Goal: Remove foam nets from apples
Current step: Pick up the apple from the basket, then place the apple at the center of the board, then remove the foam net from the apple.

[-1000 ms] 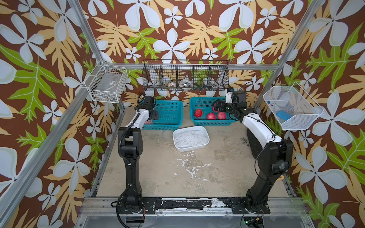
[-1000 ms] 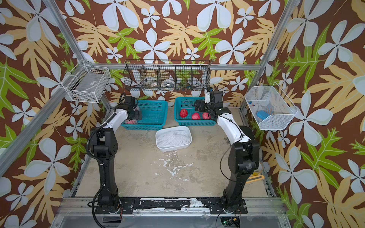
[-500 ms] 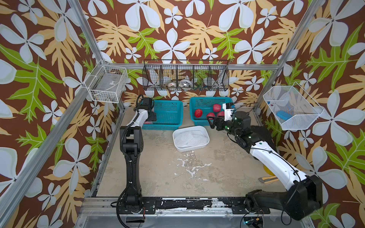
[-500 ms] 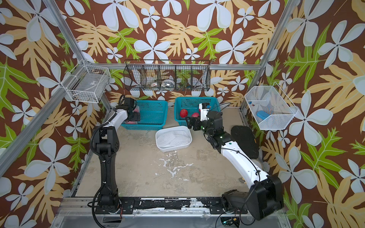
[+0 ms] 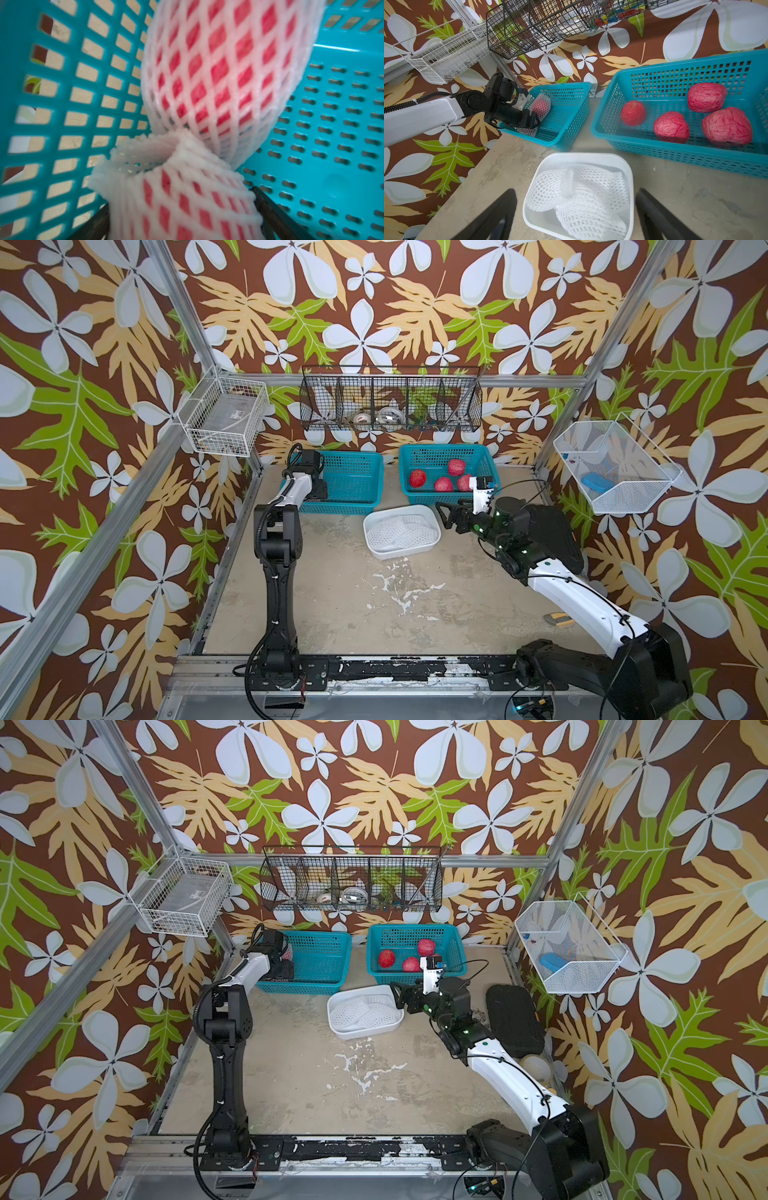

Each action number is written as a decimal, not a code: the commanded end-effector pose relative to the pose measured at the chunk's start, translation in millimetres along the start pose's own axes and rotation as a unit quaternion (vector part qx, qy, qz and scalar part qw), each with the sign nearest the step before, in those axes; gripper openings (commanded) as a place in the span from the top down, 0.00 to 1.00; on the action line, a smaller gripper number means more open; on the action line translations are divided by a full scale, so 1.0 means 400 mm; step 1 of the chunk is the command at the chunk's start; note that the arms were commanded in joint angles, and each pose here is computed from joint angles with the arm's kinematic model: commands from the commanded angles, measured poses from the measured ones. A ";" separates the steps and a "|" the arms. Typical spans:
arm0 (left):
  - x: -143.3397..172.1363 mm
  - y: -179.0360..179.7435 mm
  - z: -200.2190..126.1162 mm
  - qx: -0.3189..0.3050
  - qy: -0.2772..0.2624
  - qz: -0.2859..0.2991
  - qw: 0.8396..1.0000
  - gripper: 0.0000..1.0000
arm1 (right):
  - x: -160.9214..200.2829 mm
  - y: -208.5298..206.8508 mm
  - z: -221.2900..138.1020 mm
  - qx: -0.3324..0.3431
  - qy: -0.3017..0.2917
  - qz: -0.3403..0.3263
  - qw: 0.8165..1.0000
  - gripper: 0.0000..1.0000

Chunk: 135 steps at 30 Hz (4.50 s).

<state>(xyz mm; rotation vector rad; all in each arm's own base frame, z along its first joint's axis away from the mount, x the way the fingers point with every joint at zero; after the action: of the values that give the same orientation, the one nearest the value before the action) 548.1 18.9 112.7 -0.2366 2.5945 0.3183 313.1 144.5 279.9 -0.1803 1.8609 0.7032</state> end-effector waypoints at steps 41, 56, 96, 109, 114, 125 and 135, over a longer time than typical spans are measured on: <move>-0.039 0.023 -0.194 0.032 -0.063 -0.002 0.997 0.26 | 0.011 -0.004 0.047 -0.012 0.021 0.018 1.000 0.09; 0.006 -0.096 -0.465 0.123 -0.138 0.011 0.983 0.27 | 0.005 -0.001 0.040 -0.011 0.016 0.021 1.000 0.09; 0.769 -0.512 -0.550 0.433 -0.005 0.291 0.853 0.25 | 0.229 -0.086 -0.024 0.063 0.104 0.032 0.992 0.10; 0.750 -0.502 -0.563 0.405 -0.003 0.297 0.865 0.00 | 0.235 -0.088 -0.002 0.059 0.118 0.029 0.991 0.09; 0.705 -0.478 -0.614 0.391 -0.032 0.281 0.876 0.00 | 0.233 -0.085 0.002 0.051 0.119 0.030 0.991 0.09; 0.567 -0.392 -0.765 0.421 -0.136 0.211 0.871 0.00 | 0.232 -0.051 -0.004 0.028 0.138 0.019 0.990 0.10; 0.558 -0.207 -0.601 0.397 -0.081 0.031 0.914 0.02 | 0.407 0.256 -0.128 -0.059 0.249 -0.168 0.952 0.14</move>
<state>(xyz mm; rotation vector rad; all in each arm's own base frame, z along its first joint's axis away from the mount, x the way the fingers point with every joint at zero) 264.8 -150.0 193.2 0.2067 2.3289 -0.6025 172.6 239.0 206.6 -0.7754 2.0430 0.6820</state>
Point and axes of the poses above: each gripper's point midway between its finger pads, its own z axis out along the fingers, its own y axis along the line the jaws close on, x = y × z, the point moved 7 cm from there along -z, back along the fingers
